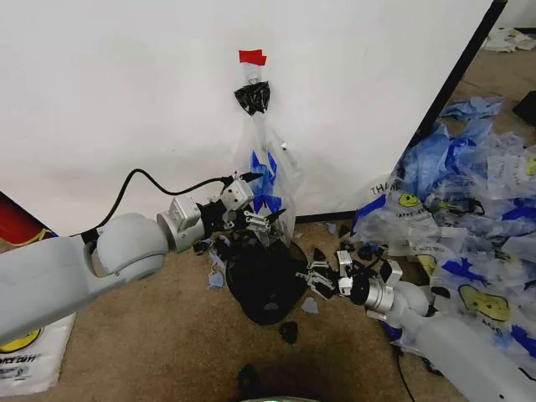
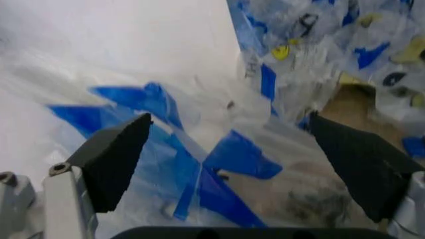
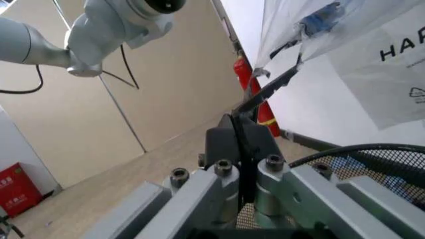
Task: Pick up the garbage bag from the wall and place it over the trash bin.
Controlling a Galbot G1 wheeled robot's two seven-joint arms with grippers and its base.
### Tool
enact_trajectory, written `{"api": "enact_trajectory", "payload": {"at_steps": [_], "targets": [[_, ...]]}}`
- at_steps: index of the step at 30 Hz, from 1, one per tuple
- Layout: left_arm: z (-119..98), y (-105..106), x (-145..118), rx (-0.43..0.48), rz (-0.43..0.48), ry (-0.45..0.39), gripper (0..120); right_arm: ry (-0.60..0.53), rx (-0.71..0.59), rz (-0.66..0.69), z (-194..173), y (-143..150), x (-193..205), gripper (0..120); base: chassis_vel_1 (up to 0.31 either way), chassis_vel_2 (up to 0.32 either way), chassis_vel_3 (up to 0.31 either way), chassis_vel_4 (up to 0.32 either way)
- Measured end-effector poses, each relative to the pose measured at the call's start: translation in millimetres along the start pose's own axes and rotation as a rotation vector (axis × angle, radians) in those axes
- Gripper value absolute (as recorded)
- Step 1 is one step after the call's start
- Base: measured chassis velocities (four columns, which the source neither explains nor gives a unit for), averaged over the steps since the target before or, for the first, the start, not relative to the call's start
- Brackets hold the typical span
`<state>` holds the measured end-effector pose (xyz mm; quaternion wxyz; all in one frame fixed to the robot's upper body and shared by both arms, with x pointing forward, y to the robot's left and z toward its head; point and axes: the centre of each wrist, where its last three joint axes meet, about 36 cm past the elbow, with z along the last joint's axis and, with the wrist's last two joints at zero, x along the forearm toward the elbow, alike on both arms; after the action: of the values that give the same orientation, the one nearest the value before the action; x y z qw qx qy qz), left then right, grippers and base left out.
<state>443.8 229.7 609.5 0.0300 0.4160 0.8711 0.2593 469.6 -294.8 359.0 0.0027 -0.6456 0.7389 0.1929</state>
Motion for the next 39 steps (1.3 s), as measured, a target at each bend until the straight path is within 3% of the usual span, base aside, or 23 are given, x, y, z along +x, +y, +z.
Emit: {"api": "enact_trajectory", "payload": {"at_steps": [11, 24, 35, 39], "targets": [[-4.6, 17.1, -5.2, -0.06, -0.011, 0.111, 88, -0.007, 0.003, 0.007, 2.2, 1.5, 1.7, 0, 0.0, 0.0, 0.0, 0.0], [-11.0, 11.9, -15.5, -0.104, -0.054, 0.203, 83, -0.013, 0.003, 0.016, 6.8, 0.1, 1.6, 0, 0.0, 0.0, 0.0, 0.0], [-19.5, 6.8, -19.5, -0.17, -0.049, 0.211, 58, -0.015, 0.005, 0.022, 7.1, -2.1, 2.8, 0, 0.0, 0.0, 0.0, 0.0], [-18.0, 1.5, -22.4, -0.178, -0.019, 0.229, 58, -0.015, 0.006, 0.022, 7.5, -2.0, 2.7, 0, 0.0, 0.0, 0.0, 0.0]]}}
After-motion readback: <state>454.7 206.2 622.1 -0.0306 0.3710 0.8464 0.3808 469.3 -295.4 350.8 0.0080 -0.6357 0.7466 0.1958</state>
